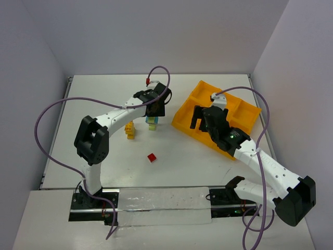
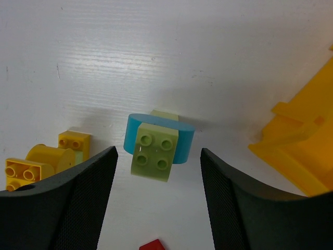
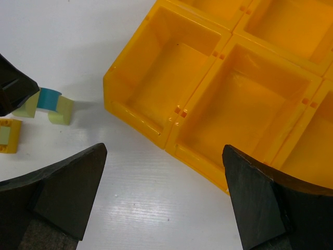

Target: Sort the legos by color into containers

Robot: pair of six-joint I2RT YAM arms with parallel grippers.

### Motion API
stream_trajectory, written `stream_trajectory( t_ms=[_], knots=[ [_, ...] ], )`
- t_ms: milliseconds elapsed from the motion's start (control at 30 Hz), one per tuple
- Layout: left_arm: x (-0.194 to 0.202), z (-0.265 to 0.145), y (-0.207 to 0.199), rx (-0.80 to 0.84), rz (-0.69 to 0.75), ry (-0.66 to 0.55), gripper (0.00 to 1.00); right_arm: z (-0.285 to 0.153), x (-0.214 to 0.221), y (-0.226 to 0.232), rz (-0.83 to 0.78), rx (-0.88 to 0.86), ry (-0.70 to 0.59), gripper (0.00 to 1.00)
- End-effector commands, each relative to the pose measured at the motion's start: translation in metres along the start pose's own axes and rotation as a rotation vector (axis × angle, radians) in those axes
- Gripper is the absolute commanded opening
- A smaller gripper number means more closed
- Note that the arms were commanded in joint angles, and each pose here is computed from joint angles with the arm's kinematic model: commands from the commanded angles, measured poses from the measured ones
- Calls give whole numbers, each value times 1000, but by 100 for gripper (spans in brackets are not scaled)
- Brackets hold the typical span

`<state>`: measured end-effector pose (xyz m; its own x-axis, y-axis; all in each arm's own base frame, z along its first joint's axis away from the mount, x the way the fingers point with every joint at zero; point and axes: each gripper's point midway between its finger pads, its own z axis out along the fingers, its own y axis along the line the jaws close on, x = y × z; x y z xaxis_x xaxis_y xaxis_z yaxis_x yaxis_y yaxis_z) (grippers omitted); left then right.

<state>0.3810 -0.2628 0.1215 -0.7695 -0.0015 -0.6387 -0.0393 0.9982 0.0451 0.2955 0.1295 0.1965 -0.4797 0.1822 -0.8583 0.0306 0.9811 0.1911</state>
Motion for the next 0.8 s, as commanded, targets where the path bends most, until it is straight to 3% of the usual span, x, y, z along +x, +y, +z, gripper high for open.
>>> stream_trajectory(
  t_ms=[0,300,767],
  knots=[
    [2,7,-4,25,2,11,70,-2,-5,-3,8,20,-19,100],
    [9,12,1,35,14,34,69,0,-5,-1,6,20,-16,100],
    [9,16,-4,56,32,44,56,1,-6,-1,4,24,-12,100]
  ],
)
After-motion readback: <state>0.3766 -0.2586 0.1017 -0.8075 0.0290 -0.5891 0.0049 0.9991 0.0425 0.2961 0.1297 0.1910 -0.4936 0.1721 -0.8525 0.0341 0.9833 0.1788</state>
